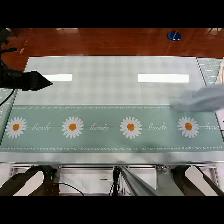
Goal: Fold the shirts.
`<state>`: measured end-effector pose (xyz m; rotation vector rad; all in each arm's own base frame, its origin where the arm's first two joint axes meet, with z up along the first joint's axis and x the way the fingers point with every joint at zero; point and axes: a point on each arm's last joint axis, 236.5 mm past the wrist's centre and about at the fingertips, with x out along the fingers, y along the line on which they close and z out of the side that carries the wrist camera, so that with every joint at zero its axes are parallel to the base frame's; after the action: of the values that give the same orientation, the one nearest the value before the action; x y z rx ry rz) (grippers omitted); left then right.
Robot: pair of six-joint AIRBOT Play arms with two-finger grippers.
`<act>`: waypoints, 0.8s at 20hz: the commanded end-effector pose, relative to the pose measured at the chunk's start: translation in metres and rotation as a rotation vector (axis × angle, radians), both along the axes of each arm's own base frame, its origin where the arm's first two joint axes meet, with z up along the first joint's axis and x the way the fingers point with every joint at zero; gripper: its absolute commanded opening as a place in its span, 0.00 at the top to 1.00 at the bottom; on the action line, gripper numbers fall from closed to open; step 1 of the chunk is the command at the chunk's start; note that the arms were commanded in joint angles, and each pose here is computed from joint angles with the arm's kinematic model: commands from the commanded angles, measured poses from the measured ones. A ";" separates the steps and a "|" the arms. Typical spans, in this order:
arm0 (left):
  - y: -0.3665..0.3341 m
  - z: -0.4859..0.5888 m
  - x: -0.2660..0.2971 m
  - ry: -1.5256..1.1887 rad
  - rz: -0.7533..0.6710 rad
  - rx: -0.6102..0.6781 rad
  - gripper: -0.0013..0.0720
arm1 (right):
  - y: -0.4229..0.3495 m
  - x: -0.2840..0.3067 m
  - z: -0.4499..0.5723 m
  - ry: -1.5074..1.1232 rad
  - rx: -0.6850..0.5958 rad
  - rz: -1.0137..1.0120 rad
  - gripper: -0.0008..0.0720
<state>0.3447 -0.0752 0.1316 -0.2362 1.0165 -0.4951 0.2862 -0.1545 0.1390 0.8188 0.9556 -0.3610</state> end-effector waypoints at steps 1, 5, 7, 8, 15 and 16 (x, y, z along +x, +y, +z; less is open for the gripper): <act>0.000 0.000 0.000 0.000 0.000 0.000 0.44 | -0.051 -0.124 -0.026 0.362 -0.074 -0.156 0.95; 0.000 0.000 0.001 -0.003 0.002 0.000 0.44 | -0.072 -0.186 -0.036 0.557 -0.096 -0.256 0.95; 0.000 0.001 0.000 -0.003 0.000 0.000 0.44 | -0.078 -0.221 -0.045 0.710 -0.120 -0.291 0.95; 0.000 0.000 0.001 -0.003 0.001 0.000 0.44 | -0.077 -0.234 -0.051 0.769 -0.119 -0.298 0.95; 0.002 0.003 0.007 -0.029 0.020 0.002 0.44 | -0.055 -0.334 -0.102 1.254 -0.081 -0.242 0.95; 0.003 0.004 0.009 -0.034 0.023 0.003 0.44 | -0.057 -0.344 -0.107 1.290 -0.101 -0.247 0.95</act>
<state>0.3494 -0.0737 0.1332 -0.2363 0.9975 -0.4850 -0.0130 -0.2079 0.0378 0.6796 1.8385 -1.0995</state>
